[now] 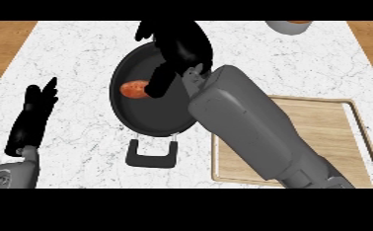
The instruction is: Pick the sweet potato from the tray and place it in the pot
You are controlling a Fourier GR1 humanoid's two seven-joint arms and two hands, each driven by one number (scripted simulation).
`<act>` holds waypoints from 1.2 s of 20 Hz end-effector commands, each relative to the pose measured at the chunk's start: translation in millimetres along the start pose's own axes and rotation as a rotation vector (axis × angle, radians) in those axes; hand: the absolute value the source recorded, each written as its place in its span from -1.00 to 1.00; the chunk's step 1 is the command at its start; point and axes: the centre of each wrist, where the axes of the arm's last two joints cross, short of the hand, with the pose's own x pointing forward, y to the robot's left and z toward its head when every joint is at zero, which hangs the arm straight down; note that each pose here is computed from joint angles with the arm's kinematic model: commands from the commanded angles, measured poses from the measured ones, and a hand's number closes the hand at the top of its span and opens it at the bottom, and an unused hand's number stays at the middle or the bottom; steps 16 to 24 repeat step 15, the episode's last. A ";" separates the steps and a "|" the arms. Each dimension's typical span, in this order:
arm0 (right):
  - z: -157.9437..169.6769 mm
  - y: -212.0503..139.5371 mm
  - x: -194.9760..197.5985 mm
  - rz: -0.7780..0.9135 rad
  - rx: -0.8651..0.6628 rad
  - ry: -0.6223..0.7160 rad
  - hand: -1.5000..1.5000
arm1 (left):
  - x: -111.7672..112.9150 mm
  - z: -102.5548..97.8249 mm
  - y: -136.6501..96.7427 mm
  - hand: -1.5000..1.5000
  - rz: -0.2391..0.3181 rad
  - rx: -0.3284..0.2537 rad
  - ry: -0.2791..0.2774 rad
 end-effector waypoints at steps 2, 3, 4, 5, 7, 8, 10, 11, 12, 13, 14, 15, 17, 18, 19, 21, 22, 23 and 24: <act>-7.0 6.8 -24.6 -0.239 -0.026 -0.024 -1.00 | 8.7 -10.1 -4.5 0.00 -0.006 0.003 0.006; 0.5 13.0 -17.1 -0.275 -0.043 -0.018 -1.00 | 3.3 10.5 -4.7 0.00 -0.004 -0.012 -0.029; -8.7 14.5 -24.8 -0.301 -0.097 -0.039 -1.00 | -3.7 -0.7 -20.0 0.00 0.005 -0.010 -0.007; -3.2 13.8 -25.0 -0.363 -0.151 -0.027 -1.00 | -4.0 5.5 7.3 0.00 -0.008 -0.011 -0.008; -8.9 -3.3 -19.7 -0.460 -0.235 -0.040 -1.00 | -0.6 -1.8 -3.0 0.00 -0.007 -0.012 0.010; -0.3 8.0 -23.3 -0.500 -0.242 -0.036 -1.00 | -5.7 -3.2 -4.2 0.00 -0.003 0.002 0.005; -2.4 -7.9 -25.9 -0.549 -0.318 -0.039 -1.00 | -10.2 -3.1 -10.5 0.00 -0.008 0.006 0.003; -7.3 -7.9 -41.1 -0.544 -0.348 -0.035 -1.00 | 5.6 4.3 -0.2 0.00 0.003 0.019 0.010; -6.1 -11.7 -57.6 -0.562 -0.382 -0.014 -1.00 | -3.5 -7.2 19.4 0.00 0.008 0.021 0.006; -0.8 -30.0 -66.5 -0.581 -0.401 -0.018 -1.00 | -6.6 0.9 3.9 0.00 0.008 0.019 0.021; -2.1 -37.9 -68.9 -0.588 -0.424 -0.004 -1.00 | 3.4 -1.6 22.4 0.00 -0.001 0.026 0.013; -5.0 -40.9 -76.4 -0.612 -0.421 -0.001 -1.00 | 0.9 2.3 3.3 0.00 0.005 0.043 0.021; -5.0 -40.9 -76.4 -0.612 -0.421 -0.001 -1.00 | 0.9 2.3 3.3 0.00 0.005 0.043 0.021; -5.0 -40.9 -76.4 -0.612 -0.421 -0.001 -1.00 | 0.9 2.3 3.3 0.00 0.005 0.043 0.021; -5.0 -40.9 -76.4 -0.612 -0.421 -0.001 -1.00 | 0.9 2.3 3.3 0.00 0.005 0.043 0.021; -5.0 -40.9 -76.4 -0.612 -0.421 -0.001 -1.00 | 0.9 2.3 3.3 0.00 0.005 0.043 0.021; -5.0 -40.9 -76.4 -0.612 -0.421 -0.001 -1.00 | 0.9 2.3 3.3 0.00 0.005 0.043 0.021; -5.0 -40.9 -76.4 -0.612 -0.421 -0.001 -1.00 | 0.9 2.3 3.3 0.00 0.005 0.043 0.021; -5.0 -40.9 -76.4 -0.612 -0.421 -0.001 -1.00 | 0.9 2.3 3.3 0.00 0.005 0.043 0.021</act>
